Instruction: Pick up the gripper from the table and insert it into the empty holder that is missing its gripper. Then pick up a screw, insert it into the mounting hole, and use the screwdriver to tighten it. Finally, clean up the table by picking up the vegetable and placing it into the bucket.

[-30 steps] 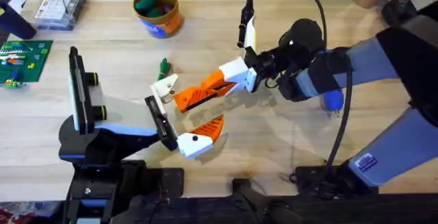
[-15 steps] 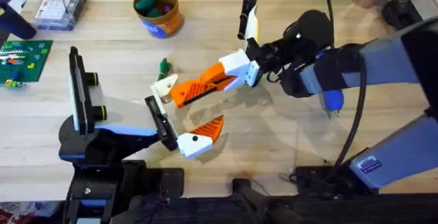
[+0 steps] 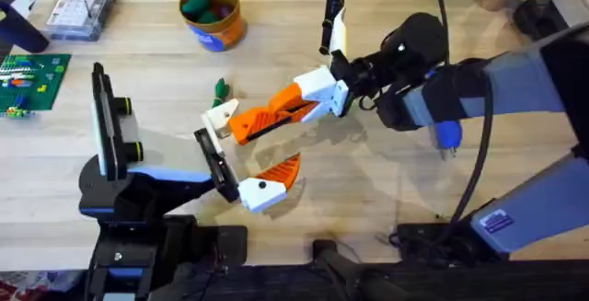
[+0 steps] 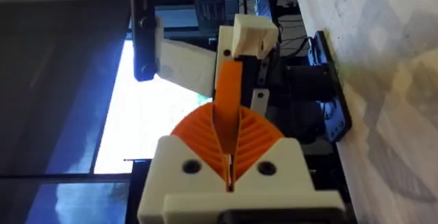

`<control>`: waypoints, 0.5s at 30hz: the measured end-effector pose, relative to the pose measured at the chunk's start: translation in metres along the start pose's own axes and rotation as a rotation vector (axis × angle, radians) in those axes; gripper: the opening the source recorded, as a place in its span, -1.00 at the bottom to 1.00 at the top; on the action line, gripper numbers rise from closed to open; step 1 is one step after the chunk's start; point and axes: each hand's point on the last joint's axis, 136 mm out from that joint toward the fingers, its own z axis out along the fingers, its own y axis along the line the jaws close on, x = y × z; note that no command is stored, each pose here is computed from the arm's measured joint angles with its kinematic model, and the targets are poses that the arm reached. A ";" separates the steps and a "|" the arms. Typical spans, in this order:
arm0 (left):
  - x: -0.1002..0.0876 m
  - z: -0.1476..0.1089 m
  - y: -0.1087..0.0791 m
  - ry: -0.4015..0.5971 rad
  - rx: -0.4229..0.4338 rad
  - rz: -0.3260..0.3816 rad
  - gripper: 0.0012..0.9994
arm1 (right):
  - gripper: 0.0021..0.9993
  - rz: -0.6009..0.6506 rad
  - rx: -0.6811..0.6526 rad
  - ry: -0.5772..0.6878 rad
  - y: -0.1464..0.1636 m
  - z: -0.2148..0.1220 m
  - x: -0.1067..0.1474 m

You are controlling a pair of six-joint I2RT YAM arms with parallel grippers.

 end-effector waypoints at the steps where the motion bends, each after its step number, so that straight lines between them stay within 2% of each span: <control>1: 0.000 0.000 0.001 -0.001 -0.004 0.001 0.97 | -0.97 0.000 0.000 0.000 0.000 0.000 0.000; 15: -0.001 0.000 0.003 -0.002 -0.019 0.083 0.97 | -0.97 0.040 0.004 -0.001 -0.004 0.000 -0.001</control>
